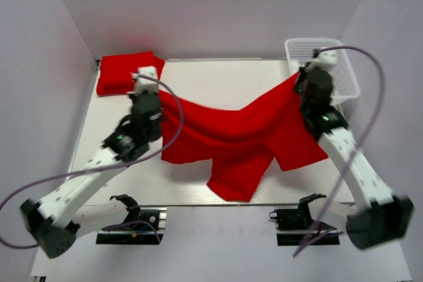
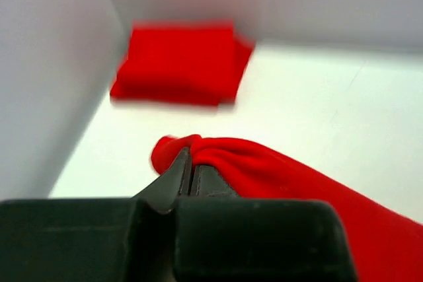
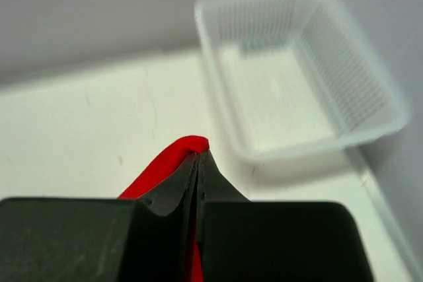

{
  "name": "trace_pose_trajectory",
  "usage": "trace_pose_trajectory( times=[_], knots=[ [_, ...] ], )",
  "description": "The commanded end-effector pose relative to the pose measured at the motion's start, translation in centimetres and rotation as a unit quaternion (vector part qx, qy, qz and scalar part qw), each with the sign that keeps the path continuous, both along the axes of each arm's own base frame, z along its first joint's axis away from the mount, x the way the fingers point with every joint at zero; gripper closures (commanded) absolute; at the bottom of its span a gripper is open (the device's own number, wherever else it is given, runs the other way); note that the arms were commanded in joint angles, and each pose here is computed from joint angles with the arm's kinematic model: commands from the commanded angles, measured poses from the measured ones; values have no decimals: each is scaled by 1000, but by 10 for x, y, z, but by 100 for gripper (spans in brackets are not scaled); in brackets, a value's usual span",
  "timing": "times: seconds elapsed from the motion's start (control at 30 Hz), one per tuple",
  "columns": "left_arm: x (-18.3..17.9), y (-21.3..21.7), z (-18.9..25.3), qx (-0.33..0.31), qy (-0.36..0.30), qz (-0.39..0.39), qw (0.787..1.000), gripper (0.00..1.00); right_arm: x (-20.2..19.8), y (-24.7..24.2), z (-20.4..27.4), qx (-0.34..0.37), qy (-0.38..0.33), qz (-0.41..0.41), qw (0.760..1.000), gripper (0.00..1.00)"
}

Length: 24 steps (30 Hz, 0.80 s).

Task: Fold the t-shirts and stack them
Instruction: Flatten out the tshirt

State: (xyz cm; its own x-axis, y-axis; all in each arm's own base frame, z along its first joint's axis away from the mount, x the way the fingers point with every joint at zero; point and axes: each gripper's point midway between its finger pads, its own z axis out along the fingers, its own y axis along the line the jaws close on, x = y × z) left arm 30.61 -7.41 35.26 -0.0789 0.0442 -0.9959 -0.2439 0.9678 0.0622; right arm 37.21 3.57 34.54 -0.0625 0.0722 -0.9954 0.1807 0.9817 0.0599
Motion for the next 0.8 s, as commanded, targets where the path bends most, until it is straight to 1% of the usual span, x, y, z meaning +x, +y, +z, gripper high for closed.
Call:
trace_pose_trajectory(
  times=[0.0,0.03,0.07,0.1,0.13,0.17,0.2,0.23,0.27,0.3,0.33,0.37,0.4,0.43,0.5,0.53,0.57,0.6,0.63,0.67,0.7,0.73,0.77],
  knots=[
    [18,3,-70,-34,42,52,997,100,39,21,-75,53,68,4,996,100],
    [26,1,-84,-30,53,51,997,100,45,25,-87,50,83,8,995,100],
    [40,-8,-113,-18,89,47,995,100,59,31,-106,44,110,11,993,100],
    [49,-3,-132,-14,111,57,992,100,68,33,-134,33,147,11,988,100],
    [59,-5,-140,-17,123,60,990,100,79,38,-148,29,167,13,985,100],
    [66,-6,-156,-12,149,58,987,100,81,40,-157,24,185,14,982,100],
    [82,-2,-176,-5,177,73,981,100,93,42,-148,24,178,15,984,100],
    [90,0,-186,-1,190,78,979,100,101,41,-176,10,210,10,978,100],
    [98,0,-195,-7,202,77,976,100,104,42,-180,5,216,11,976,100],
    [109,1,-194,-12,202,81,976,100,117,45,-167,7,203,10,979,100],
    [118,12,-215,-11,223,98,970,100,121,42,-194,-4,235,4,972,100],
    [129,13,-215,-19,226,96,969,100,125,41,-197,-8,239,-2,971,100],
    [135,17,-219,-26,229,103,968,100,137,46,-194,-5,235,2,972,100],
    [142,27,-226,-31,239,110,964,100,139,44,-209,-11,253,-1,967,100],
    [167,35,-237,-33,250,120,960,100,151,44,-218,-16,263,-5,965,100],
    [168,39,-237,-37,252,121,959,100,155,45,-212,-14,256,-5,967,100],
    [181,39,-228,-46,242,120,962,100,160,47,-221,-17,264,-9,964,100],
    [189,40,-238,-48,251,119,959,100,162,45,-224,-23,267,-12,963,100],
    [195,42,-242,-52,259,107,959,100,170,44,-212,-20,253,-18,967,100],
    [207,37,-234,-53,249,94,962,100,172,42,-222,-27,262,-24,964,100],
    [214,38,-236,-56,248,87,963,100,173,42,-223,-32,264,-26,964,100],
    [219,30,-246,-58,261,65,961,100,180,40,-219,-32,257,-29,965,100],
    [228,32,-240,-62,254,61,963,100,181,39,-227,-37,268,-31,962,100]
  ],
)
